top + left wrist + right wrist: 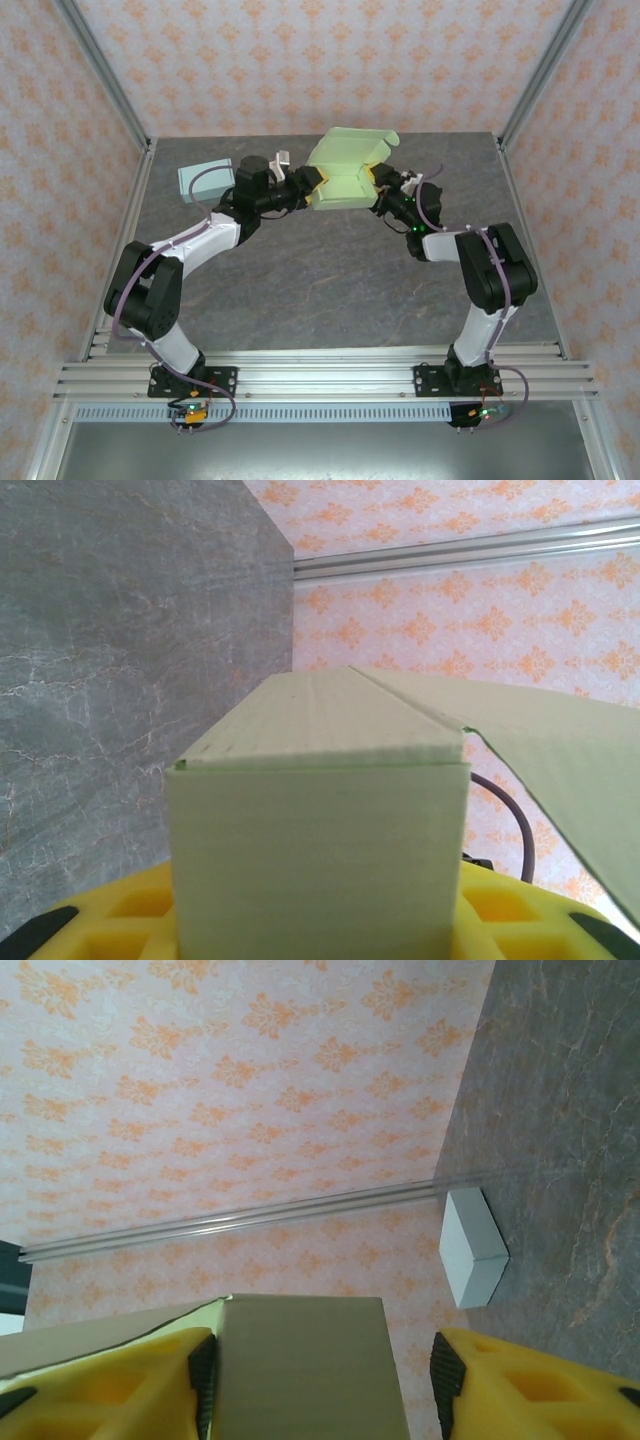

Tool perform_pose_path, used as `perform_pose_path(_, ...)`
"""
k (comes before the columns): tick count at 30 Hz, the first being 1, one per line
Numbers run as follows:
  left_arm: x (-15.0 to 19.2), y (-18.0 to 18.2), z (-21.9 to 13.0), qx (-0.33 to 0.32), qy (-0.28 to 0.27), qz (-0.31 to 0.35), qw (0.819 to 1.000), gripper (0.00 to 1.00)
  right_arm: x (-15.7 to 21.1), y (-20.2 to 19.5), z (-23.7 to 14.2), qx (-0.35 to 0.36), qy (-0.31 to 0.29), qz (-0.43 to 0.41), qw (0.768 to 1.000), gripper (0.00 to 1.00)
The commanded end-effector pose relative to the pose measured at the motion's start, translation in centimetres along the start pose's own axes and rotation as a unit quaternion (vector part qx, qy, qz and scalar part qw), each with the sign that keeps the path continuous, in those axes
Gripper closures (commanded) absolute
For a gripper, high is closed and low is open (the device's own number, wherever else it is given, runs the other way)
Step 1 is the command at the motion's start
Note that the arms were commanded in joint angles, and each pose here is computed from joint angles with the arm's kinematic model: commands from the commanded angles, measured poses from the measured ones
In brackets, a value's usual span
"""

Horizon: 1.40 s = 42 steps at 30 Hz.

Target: Fold the paper box

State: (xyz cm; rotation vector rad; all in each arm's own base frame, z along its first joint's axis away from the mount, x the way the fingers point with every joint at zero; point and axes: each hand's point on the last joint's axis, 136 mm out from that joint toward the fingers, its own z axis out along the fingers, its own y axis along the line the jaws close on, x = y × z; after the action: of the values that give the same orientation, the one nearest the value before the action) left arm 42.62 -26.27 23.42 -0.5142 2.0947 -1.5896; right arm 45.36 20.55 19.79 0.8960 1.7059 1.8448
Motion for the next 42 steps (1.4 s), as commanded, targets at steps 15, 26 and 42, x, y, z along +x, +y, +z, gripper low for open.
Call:
perform_pose_path(15,0.5,-1.3,0.3,0.017,0.007,0.020,1.000,0.66,1.7,-3.9,0.0,0.106,0.020,-0.143,0.984,0.61)
perform_pose_path(26,0.6,0.6,1.0,-0.004,0.016,0.024,1.000,0.66,1.9,-2.5,-1.8,0.157,0.021,-0.257,0.953,0.43)
perform_pose_path(42,1.7,9.2,3.4,-0.088,0.061,0.072,0.992,0.65,0.8,-1.7,-7.2,0.234,0.043,-0.373,0.897,0.34)
